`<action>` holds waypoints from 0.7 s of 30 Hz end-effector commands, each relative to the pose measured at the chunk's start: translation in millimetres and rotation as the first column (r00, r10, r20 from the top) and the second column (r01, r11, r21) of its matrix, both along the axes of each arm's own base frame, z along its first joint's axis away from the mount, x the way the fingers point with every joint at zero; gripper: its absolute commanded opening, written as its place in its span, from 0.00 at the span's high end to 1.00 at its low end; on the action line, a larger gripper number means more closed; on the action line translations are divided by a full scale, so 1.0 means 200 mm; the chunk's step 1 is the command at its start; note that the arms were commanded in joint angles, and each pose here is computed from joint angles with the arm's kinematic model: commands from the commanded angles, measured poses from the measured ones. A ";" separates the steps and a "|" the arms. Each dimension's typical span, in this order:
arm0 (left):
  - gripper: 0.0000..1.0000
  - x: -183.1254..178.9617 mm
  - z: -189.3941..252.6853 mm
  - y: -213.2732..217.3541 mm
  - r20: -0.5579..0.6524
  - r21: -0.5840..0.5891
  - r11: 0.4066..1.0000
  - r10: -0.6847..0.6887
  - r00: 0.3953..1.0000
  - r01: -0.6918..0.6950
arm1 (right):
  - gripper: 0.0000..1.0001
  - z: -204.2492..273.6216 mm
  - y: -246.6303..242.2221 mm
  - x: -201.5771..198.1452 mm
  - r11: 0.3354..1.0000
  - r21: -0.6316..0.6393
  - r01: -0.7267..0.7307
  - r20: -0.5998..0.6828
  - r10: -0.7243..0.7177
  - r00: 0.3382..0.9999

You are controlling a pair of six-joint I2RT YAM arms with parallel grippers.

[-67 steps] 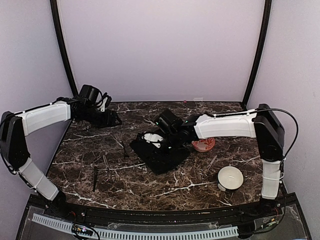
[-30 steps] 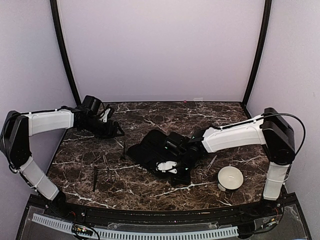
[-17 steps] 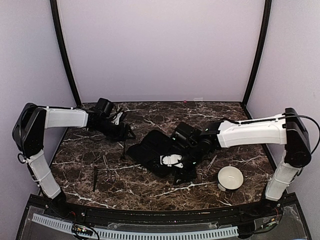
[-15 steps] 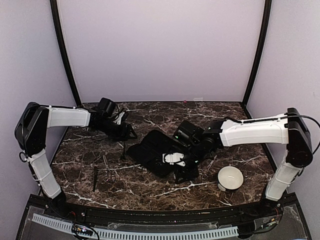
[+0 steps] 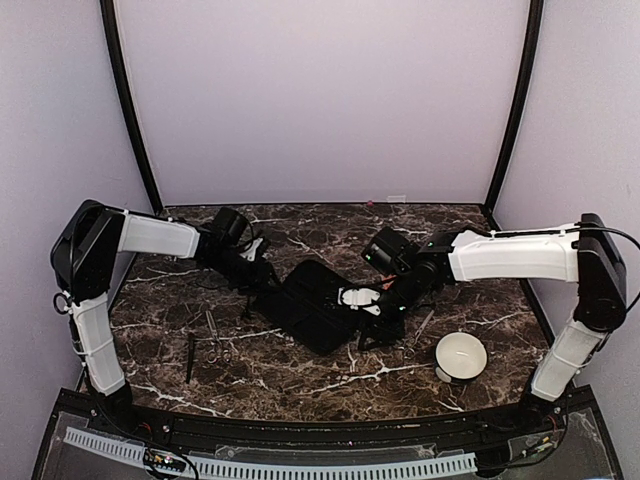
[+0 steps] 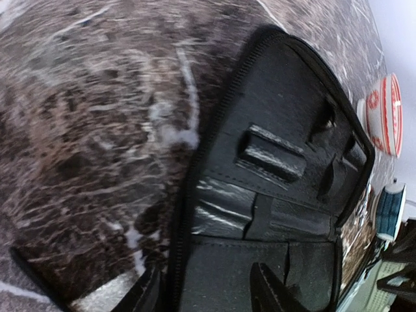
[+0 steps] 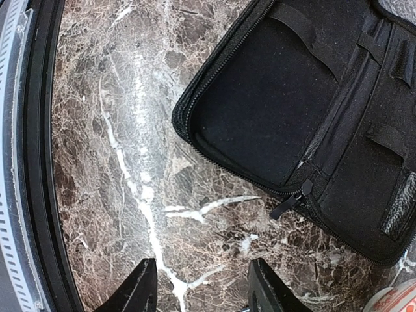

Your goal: Sort the hair-cutting tools

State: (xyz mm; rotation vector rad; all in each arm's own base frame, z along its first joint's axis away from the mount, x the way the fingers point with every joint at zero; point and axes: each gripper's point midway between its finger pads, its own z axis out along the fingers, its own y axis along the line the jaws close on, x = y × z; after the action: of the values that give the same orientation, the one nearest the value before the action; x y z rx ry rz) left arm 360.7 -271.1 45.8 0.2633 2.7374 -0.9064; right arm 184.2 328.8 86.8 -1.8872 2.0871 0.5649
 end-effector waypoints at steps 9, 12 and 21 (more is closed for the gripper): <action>0.69 -0.15 0.01 -0.05 -0.013 0.070 0.997 0.030 0.999 -0.029 | 0.51 0.02 0.07 0.03 0.999 0.027 0.017 -0.027 -0.016 0.999; 0.72 -0.23 0.01 -0.06 -0.015 0.092 0.995 0.041 0.999 -0.039 | 0.50 0.03 0.07 0.03 0.999 0.031 0.015 -0.027 -0.014 1.000; 0.93 -0.44 0.00 -0.04 -0.008 0.193 0.981 0.020 1.000 -0.018 | 0.50 0.03 0.07 0.01 0.999 0.044 0.010 -0.045 -0.008 0.999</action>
State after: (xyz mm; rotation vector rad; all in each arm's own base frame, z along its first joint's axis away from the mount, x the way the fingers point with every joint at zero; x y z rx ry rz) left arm 288.8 -290.0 41.2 0.2890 2.8182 -0.7010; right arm 184.6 337.6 85.6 -1.8768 2.1082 0.6127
